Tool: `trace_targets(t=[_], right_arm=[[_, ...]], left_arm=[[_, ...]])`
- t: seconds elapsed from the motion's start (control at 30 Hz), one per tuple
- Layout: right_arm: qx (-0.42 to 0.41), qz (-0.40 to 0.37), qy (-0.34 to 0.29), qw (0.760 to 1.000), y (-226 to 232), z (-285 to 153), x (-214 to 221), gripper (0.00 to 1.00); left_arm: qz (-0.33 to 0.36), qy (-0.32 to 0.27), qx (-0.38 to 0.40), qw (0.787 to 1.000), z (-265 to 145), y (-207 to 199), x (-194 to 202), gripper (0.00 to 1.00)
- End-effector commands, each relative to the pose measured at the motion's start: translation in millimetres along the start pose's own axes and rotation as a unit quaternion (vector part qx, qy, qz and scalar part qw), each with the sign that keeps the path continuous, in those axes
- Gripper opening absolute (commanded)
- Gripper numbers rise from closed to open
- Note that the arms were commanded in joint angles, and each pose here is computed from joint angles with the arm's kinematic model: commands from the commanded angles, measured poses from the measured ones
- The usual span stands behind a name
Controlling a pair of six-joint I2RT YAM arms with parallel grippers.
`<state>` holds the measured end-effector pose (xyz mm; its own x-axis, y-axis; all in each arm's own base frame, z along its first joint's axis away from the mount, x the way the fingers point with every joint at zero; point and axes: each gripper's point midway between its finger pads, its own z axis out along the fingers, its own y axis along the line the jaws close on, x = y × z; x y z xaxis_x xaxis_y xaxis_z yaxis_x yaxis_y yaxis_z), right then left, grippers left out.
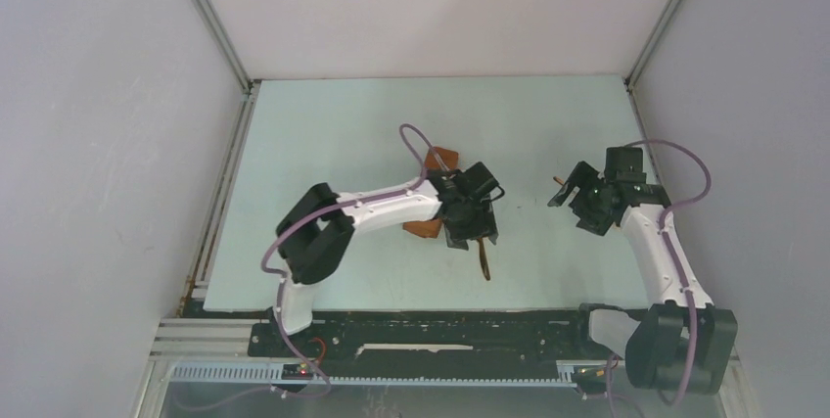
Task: Fold the napkin into a case and place the utensils inside
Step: Pick up the knife from the center of the board.
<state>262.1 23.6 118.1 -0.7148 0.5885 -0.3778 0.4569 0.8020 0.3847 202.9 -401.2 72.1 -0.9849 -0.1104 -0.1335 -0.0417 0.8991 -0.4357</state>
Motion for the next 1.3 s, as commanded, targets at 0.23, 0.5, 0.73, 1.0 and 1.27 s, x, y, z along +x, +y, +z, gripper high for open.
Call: trace_targets(t=[0.23,0.5,0.73,1.0,1.27], right_arm=[[-0.07,-0.029,0.023,0.997,13,-9,19,0.84],[-0.092,-0.022,0.001,0.996,14,-17,11,0.83],[-0.1,-0.022,0.003,0.995,16,-17,11,0.83],[-0.105,-0.024,-0.003,0.994,17,-20,10,0.83],[-0.102,-0.015,-0.01,0.995,13,-21,6,0.82]], left_arm=[[-0.108,-0.043,-0.16,0.98,28,11,-13,0.61],[-0.128,-0.034,-0.188,0.973,46,18,-10,0.49],[-0.12,-0.042,-0.219,0.967,55,29,-12,0.46],[-0.058,-0.026,-0.281,0.958,63,53,-11,0.43],[-0.017,-0.027,-0.302,0.953,70,70,-12,0.34]])
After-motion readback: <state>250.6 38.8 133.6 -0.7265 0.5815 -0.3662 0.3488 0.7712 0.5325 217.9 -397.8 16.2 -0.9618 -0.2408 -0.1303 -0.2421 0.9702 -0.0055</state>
